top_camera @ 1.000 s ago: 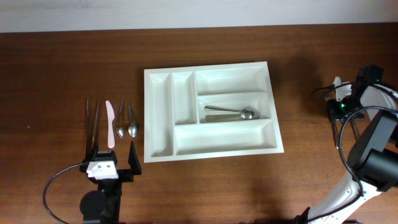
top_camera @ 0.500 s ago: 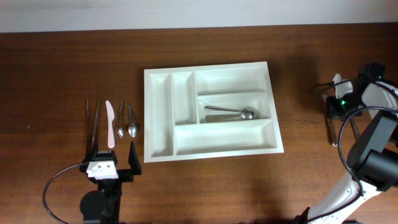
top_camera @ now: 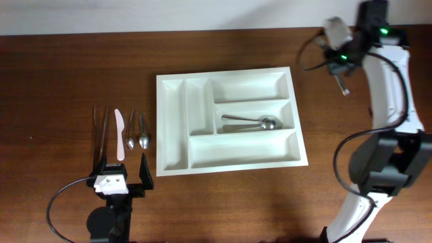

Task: Pack container
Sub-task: 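Move the right gripper to the forks and grasp one fork, then place the fork with the right gripper in the tray's upper compartment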

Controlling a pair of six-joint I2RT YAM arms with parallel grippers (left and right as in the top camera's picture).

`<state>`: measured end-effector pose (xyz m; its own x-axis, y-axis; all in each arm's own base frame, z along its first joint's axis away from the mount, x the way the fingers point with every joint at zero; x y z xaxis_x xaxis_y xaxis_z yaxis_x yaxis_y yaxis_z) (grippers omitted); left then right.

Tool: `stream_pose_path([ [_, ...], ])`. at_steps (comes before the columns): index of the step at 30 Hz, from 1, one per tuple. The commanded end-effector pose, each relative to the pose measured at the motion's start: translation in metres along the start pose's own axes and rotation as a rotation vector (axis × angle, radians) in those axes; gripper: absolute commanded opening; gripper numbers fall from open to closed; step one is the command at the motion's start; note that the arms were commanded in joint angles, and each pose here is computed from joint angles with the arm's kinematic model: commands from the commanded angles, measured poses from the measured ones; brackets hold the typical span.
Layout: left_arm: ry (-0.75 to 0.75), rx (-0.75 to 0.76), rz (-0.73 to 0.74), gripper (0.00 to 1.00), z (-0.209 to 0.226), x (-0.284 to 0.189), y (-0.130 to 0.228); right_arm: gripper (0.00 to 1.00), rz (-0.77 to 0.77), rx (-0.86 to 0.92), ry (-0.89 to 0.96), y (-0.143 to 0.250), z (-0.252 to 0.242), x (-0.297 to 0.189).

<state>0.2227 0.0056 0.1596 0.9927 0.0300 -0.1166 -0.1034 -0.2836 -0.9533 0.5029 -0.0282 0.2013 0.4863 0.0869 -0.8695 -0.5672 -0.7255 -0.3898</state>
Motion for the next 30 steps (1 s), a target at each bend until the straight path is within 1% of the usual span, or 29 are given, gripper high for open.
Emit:
stream_pose_path([
  [1, -0.006, -0.009, -0.002, 0.99, 0.001, 0.0, 0.001, 0.04, -0.078, -0.339, -0.014, -0.052, 0.033, -0.012],
  [2, -0.006, -0.009, -0.001, 0.99, 0.001, 0.0, 0.002, 0.04, -0.09, -0.438, -0.03, -0.064, 0.048, -0.011],
  [6, -0.006, -0.009, -0.002, 0.99, 0.001, 0.0, 0.001, 0.04, -0.136, -0.686, -0.069, -0.095, 0.09, -0.008],
  [8, -0.007, -0.009, -0.002, 0.99, 0.001, 0.0, 0.001, 0.04, -0.154, -0.773, -0.08, -0.107, 0.107, -0.006],
  [10, -0.006, -0.009, -0.001, 0.99, 0.001, 0.0, 0.002, 0.04, -0.165, -0.811, -0.09, -0.115, 0.119, -0.003],
  [16, -0.006, -0.009, -0.002, 0.99, 0.001, 0.0, 0.001, 0.04, -0.192, -0.827, -0.215, -0.115, 0.148, 0.033],
  [19, -0.006, -0.009, -0.002, 0.99, 0.001, 0.0, 0.001, 0.04, -0.165, -0.82, -0.265, -0.107, 0.155, 0.058],
  [23, -0.006, -0.009, -0.001, 0.99, 0.001, 0.0, 0.002, 0.04, -0.148, -0.812, -0.318, -0.099, 0.164, 0.079],
  [30, -0.006, -0.009, -0.002, 0.99, 0.001, 0.0, 0.001, 0.04, -0.154, -0.801, -0.367, -0.094, 0.174, 0.094],
])
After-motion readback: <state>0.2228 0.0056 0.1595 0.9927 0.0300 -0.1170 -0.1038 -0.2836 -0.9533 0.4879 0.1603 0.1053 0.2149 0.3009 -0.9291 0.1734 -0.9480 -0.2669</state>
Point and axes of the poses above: each gripper's point midway between its finger pads, its own x axis out along the fingers, its own z axis along the line the jaws close on, y = z × x, the point moved 2 cm from there along -x, back along the fingers, and after that the axes turned 15 degrees about -x, right-handed, at the moved point
